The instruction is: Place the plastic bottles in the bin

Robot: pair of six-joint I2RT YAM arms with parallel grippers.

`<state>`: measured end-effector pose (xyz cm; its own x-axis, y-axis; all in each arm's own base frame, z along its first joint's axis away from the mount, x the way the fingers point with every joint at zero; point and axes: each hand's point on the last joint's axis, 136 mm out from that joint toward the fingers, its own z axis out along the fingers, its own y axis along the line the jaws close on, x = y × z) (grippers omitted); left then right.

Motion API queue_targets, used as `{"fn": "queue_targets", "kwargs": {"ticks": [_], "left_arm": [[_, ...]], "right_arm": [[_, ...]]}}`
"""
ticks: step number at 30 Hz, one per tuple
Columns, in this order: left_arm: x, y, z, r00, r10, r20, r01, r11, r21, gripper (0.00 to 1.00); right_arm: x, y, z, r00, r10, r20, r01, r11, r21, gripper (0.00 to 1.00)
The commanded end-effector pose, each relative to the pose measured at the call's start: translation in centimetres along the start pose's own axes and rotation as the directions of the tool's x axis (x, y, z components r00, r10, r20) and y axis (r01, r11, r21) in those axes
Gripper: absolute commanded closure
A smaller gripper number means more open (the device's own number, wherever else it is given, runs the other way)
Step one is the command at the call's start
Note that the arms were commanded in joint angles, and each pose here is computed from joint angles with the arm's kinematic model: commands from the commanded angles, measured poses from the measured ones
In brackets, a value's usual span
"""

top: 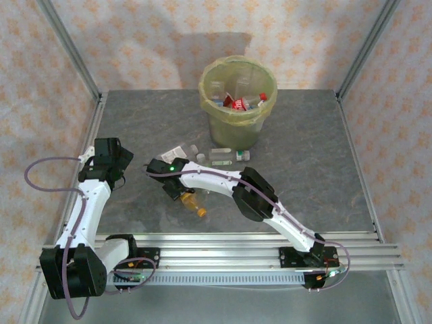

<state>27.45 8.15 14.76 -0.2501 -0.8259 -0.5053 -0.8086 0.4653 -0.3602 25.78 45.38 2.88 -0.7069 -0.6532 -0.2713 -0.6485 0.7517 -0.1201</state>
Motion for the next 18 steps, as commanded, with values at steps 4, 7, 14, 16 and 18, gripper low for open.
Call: {"fn": "queue_targets", "kwargs": {"ticks": [4,7,14,16,18], "left_arm": [[0.9,0.2,1.0,0.999,-0.023,-0.030,0.024,1.000,0.003,0.00],[0.8,-0.2,0.6,0.999,-0.016,-0.034,0.017,1.000,0.023,0.00],[-0.1,-0.5,-1.2,1.000,-0.003,-0.002,0.003,0.998,0.060,0.00],[-0.2,-0.5,-1.4,1.000,-0.004,0.005,0.004,0.998,0.068,0.00],[-0.3,-0.8,-1.7,1.000,-0.007,0.008,0.006,0.997,0.081,0.00]], "right_arm": [[0.0,-0.6,-4.1,0.999,0.012,0.030,-0.011,1.000,-0.018,0.58],[-1.2,-1.2,-7.6,0.994,0.037,0.103,-0.033,0.999,-0.036,0.61],[-3.7,-4.6,-16.7,0.944,0.108,0.312,-0.103,0.994,-0.035,0.64],[-4.1,-6.0,-18.9,0.924,0.126,0.362,-0.124,0.992,-0.027,0.64],[-4.6,-7.7,-21.4,0.896,0.142,0.421,-0.148,0.989,-0.019,0.65]]}}
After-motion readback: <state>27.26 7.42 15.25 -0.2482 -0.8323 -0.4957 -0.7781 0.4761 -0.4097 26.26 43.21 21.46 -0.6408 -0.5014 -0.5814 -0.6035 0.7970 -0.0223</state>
